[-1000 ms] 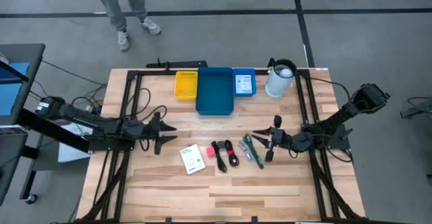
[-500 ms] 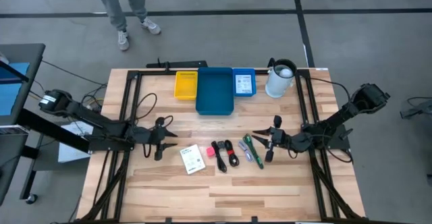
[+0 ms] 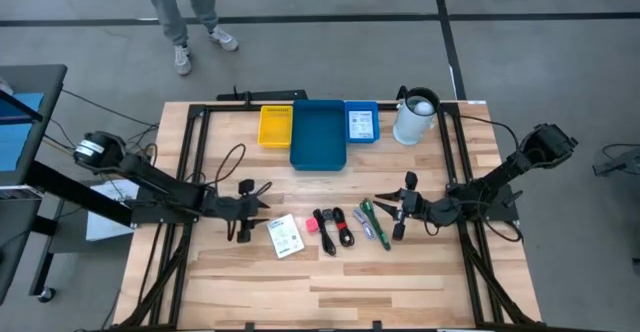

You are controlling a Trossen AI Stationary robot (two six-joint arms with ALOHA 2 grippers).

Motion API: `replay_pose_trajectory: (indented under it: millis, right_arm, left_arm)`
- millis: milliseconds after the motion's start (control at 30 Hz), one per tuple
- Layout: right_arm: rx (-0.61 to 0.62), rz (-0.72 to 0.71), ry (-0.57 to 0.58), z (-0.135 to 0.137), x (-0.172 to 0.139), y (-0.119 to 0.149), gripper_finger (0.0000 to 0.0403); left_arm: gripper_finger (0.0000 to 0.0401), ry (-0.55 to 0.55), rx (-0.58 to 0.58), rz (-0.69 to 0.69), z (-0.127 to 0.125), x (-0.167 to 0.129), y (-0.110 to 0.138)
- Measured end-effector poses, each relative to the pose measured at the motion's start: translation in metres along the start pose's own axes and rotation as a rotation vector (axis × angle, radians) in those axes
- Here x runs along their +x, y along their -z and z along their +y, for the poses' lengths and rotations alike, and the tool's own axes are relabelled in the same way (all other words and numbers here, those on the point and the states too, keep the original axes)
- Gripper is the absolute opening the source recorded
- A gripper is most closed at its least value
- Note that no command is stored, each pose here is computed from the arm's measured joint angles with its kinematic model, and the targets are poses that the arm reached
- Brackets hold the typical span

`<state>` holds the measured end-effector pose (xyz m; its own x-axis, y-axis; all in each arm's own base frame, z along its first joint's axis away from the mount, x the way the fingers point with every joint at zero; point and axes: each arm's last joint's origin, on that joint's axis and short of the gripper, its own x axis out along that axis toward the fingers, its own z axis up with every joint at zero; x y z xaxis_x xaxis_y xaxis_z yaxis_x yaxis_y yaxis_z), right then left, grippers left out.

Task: Pick and place items into bin
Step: Put the white card reader box into the blue bin

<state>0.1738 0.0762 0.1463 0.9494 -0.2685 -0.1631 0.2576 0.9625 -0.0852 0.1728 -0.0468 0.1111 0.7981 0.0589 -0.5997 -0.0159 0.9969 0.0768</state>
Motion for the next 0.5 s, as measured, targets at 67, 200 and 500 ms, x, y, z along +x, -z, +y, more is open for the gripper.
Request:
replay_pose_trajectory:
  millis: [67, 200, 500]
  right_arm:
    - [0.0, 0.0, 0.0, 0.0, 0.0, 0.0, 0.007]
    - [-0.002, 0.002, 0.0, 0.0, 0.0, 0.0, 0.007]
    - [-0.012, 0.013, 0.001, 0.0, 0.0, 0.002, 0.007]
  left_arm:
    - [0.0166, 0.001, 0.007, 0.02, -0.001, 0.003, 0.001]
    - [0.0166, 0.019, 0.024, 0.071, -0.003, 0.009, 0.003]
    - [0.0166, 0.021, 0.102, 0.112, -0.007, 0.015, -0.01]
